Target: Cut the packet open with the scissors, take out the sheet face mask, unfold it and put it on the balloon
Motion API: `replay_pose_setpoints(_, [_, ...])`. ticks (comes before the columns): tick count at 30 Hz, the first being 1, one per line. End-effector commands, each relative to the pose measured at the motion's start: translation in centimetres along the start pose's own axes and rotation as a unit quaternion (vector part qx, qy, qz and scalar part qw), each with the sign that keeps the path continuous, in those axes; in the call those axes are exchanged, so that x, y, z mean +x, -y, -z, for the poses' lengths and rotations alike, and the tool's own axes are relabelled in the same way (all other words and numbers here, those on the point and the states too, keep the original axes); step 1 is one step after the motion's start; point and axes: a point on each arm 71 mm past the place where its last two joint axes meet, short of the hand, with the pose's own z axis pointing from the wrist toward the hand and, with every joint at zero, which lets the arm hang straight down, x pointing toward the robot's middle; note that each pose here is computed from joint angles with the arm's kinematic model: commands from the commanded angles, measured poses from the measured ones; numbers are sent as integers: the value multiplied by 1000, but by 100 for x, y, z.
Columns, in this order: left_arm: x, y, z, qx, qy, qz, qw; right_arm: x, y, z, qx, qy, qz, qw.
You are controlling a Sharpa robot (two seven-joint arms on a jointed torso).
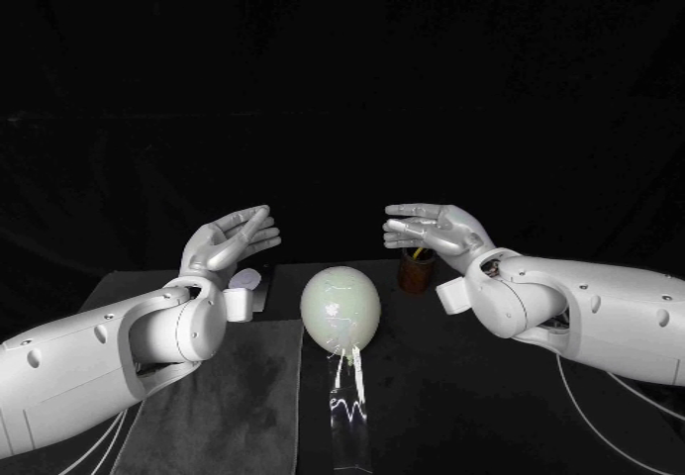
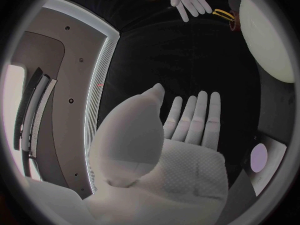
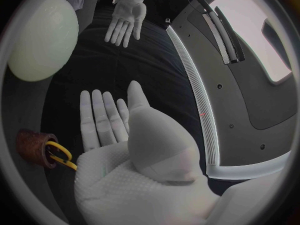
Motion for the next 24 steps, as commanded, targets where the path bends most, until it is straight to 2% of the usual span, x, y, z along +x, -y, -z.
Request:
replay_pose_setpoints(1, [43,46,39,7,-38,29,999,-116,-116,25,-29,-9,56,998])
replay_pose_setpoints(7, [33,90,119,3,-51,38,998,-451,-257,105,-37,18,101,994])
replay_pose_setpoints(13, [36,131,182,4,-63,43,997,-834,-401,177,-43,64,142,987])
replay_pose_setpoints(17, [34,147,204,4,-68,45,997,-1094,-490,214,-47,91,179,978])
replay_pose_setpoints(21, [24,155,213,4,-70,47,996,-1256,-556,222,-55,88,249,963])
replay_pose_setpoints(22, [19,155,212,4,-71,47,996,-1292,-572,212,-58,79,284,954])
replay_pose_setpoints(24, [12,156,210,4,-71,47,996,-1314,-579,193,-60,69,320,943])
